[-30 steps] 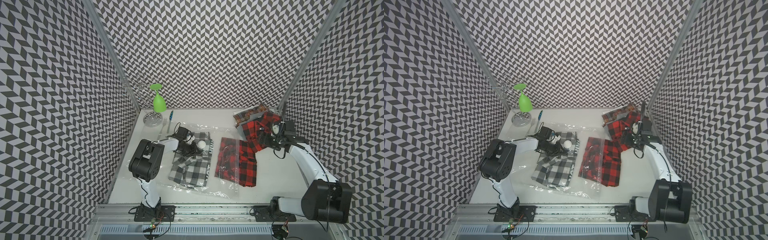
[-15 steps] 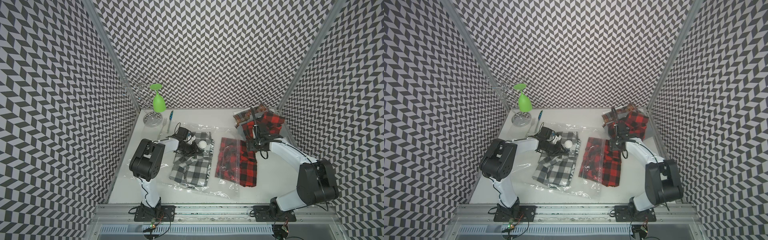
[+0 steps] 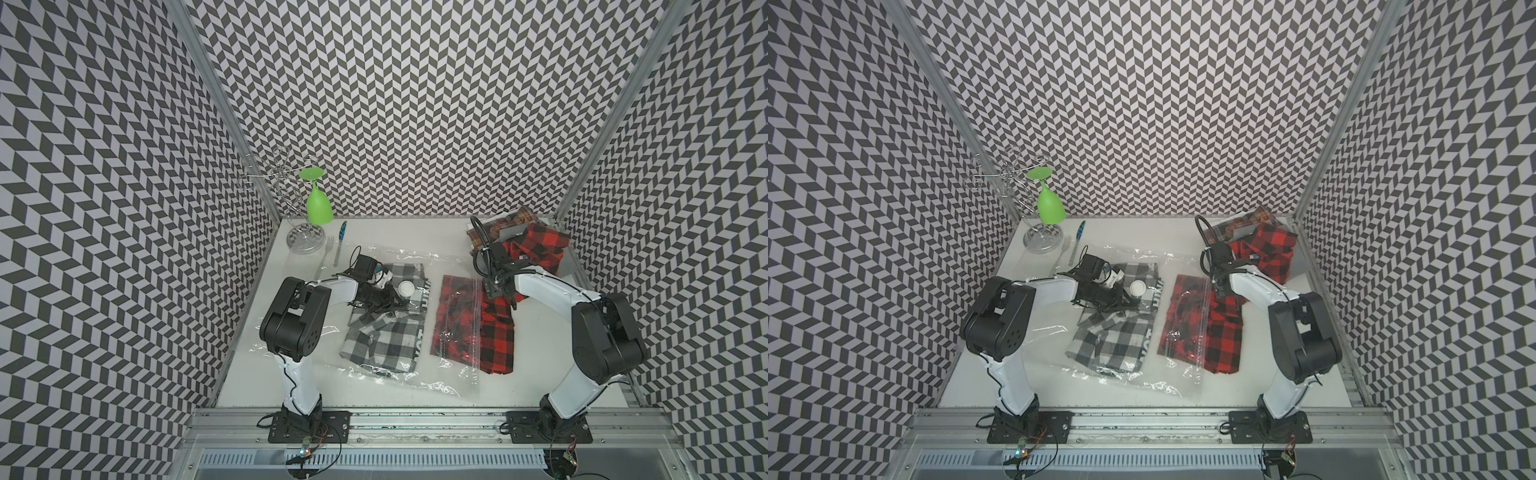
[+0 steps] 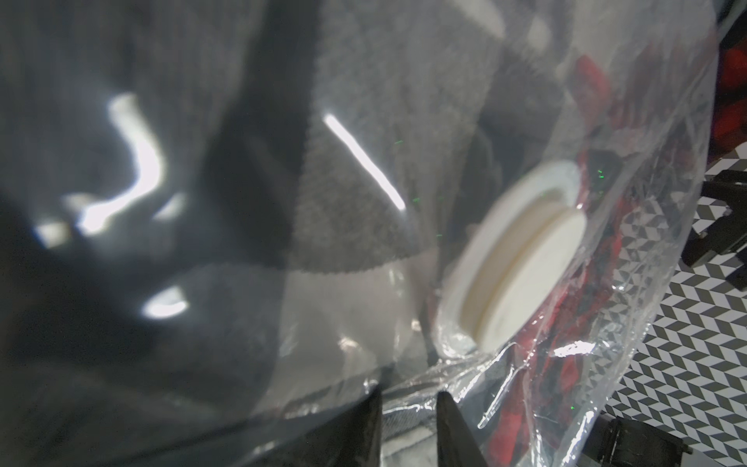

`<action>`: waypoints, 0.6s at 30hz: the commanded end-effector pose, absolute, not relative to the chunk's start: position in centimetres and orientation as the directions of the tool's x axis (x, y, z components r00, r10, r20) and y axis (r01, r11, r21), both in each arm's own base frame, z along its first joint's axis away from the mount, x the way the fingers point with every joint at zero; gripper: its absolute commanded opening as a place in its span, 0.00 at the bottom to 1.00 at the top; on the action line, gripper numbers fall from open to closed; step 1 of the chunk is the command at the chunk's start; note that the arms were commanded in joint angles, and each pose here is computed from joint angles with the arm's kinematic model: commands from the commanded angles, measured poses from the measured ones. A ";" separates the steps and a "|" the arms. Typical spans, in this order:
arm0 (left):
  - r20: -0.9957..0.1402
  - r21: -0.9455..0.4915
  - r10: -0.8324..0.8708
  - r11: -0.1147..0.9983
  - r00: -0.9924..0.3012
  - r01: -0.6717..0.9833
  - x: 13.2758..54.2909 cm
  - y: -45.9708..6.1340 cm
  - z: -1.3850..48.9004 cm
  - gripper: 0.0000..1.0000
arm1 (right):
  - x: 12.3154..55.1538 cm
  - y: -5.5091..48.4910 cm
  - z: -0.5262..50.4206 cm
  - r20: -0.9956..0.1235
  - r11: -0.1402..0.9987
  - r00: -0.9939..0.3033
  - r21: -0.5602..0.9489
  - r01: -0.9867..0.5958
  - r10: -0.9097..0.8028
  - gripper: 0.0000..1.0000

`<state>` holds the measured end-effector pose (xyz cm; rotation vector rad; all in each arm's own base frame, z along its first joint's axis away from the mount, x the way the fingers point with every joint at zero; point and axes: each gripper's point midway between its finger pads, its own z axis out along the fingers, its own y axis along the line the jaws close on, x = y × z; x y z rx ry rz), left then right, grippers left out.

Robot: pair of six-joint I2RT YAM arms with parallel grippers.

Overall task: Take the shirt out of the vacuum bag
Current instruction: Place the shirt at the corner of the board.

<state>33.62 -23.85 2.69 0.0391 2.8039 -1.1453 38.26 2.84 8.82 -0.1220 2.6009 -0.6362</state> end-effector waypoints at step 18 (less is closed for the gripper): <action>0.034 -0.576 -0.018 0.817 -0.999 -0.035 30.2 -21.2 -3.2 0.27 | 41.3 1.4 6.5 -0.426 0.905 -0.898 -0.416 0.087 -0.110 0.83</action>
